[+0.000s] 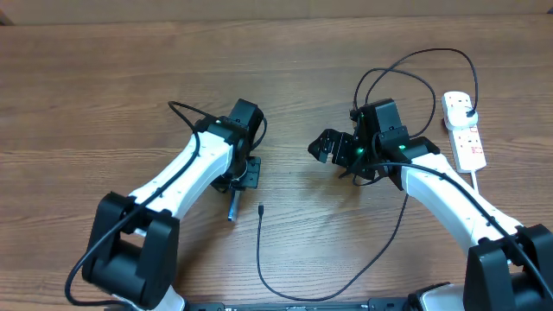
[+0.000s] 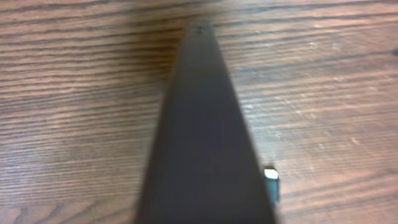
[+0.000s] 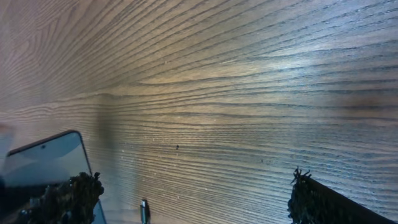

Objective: Plug charger to phone and switch on socket

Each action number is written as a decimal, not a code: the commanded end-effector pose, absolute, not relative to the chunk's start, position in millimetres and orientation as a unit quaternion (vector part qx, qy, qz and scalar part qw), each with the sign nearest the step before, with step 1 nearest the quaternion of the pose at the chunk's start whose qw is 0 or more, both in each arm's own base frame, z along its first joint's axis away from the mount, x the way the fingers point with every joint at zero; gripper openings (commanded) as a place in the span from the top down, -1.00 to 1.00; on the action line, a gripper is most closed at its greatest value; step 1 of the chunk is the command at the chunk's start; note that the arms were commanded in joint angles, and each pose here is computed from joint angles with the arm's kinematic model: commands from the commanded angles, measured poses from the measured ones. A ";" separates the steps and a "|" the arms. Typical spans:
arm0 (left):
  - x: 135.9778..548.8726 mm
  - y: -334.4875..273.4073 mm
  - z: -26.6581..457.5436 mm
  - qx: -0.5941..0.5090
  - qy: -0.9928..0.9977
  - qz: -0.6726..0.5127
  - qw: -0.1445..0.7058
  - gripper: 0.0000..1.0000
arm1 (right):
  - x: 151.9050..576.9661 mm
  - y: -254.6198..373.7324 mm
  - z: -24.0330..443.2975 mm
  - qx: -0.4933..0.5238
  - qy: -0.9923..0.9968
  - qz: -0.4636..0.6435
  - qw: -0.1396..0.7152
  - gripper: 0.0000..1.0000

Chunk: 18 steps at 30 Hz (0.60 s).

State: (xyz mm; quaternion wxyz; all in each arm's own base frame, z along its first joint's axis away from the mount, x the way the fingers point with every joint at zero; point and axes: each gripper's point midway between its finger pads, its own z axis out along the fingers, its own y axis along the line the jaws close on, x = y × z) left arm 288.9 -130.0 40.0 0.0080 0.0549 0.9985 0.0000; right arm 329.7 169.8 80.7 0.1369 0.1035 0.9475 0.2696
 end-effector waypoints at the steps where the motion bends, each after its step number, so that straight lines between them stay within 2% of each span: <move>1: 289.7 -123.0 29.0 0.044 0.999 0.030 0.000 0.92 | 332.9 167.5 80.8 0.102 0.948 0.264 0.144 -1.00; 18: 287.8 -121.7 18.0 0.031 0.999 0.038 -0.013 0.85 | 333.4 167.6 81.1 0.102 0.948 0.265 0.146 -1.00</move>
